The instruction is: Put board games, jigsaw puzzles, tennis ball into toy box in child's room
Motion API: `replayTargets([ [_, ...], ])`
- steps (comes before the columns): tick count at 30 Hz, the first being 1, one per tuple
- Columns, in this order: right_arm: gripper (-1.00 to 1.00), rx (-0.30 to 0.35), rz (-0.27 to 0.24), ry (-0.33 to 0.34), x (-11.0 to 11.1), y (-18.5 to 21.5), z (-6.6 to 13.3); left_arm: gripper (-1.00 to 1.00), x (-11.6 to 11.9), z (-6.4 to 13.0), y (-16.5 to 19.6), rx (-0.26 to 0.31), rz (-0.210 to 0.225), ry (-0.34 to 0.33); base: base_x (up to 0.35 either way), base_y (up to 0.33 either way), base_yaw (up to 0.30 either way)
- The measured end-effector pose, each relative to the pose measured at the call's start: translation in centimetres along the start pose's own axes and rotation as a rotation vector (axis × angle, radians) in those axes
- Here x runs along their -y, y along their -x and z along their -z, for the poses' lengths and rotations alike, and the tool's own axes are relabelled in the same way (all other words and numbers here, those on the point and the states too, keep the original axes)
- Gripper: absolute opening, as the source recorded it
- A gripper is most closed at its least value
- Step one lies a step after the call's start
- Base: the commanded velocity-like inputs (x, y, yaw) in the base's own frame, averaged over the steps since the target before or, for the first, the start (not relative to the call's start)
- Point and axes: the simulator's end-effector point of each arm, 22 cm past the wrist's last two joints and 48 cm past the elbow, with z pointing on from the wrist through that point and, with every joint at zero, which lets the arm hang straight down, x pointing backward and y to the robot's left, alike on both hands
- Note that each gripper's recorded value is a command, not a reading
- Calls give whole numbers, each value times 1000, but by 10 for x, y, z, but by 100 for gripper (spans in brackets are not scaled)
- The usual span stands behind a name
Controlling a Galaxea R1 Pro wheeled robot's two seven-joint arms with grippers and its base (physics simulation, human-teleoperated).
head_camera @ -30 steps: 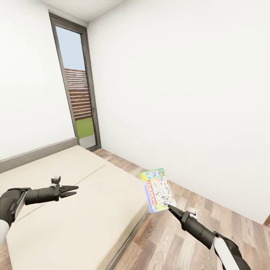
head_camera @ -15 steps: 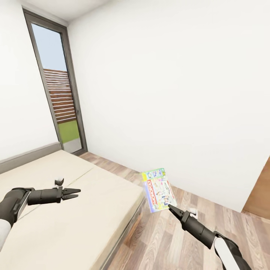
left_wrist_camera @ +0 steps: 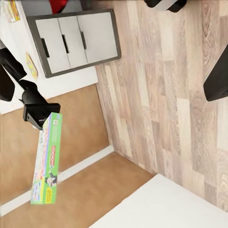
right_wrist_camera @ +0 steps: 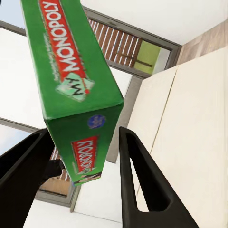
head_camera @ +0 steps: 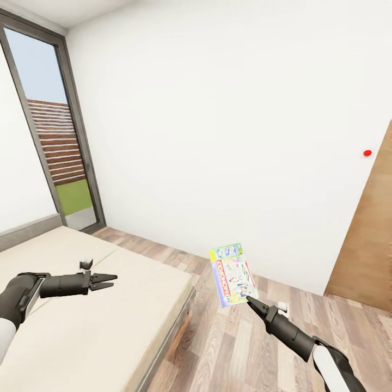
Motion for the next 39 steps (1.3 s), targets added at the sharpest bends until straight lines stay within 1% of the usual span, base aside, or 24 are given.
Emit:
replayTargets([
  [4, -100, 7, -1, 2, -1, 3, 1, 100, 0, 0, 0, -1, -2, 1, 0, 0, -73],
  [8, -100, 15, -2, 2, -1, 6, 2, 100, 0, 0, 0, -1, -1, 0, 0, 0, -196],
  [16, -100, 29, -18, 13, -1, 8, 3, 100, -2, -1, -1, -4, 3, 1, 0, 0, -255],
  [39, -100, 25, -28, 1, 5, 6, 3, 100, -6, -3, -3, -8, 11, 2, 0, 0, -262],
])
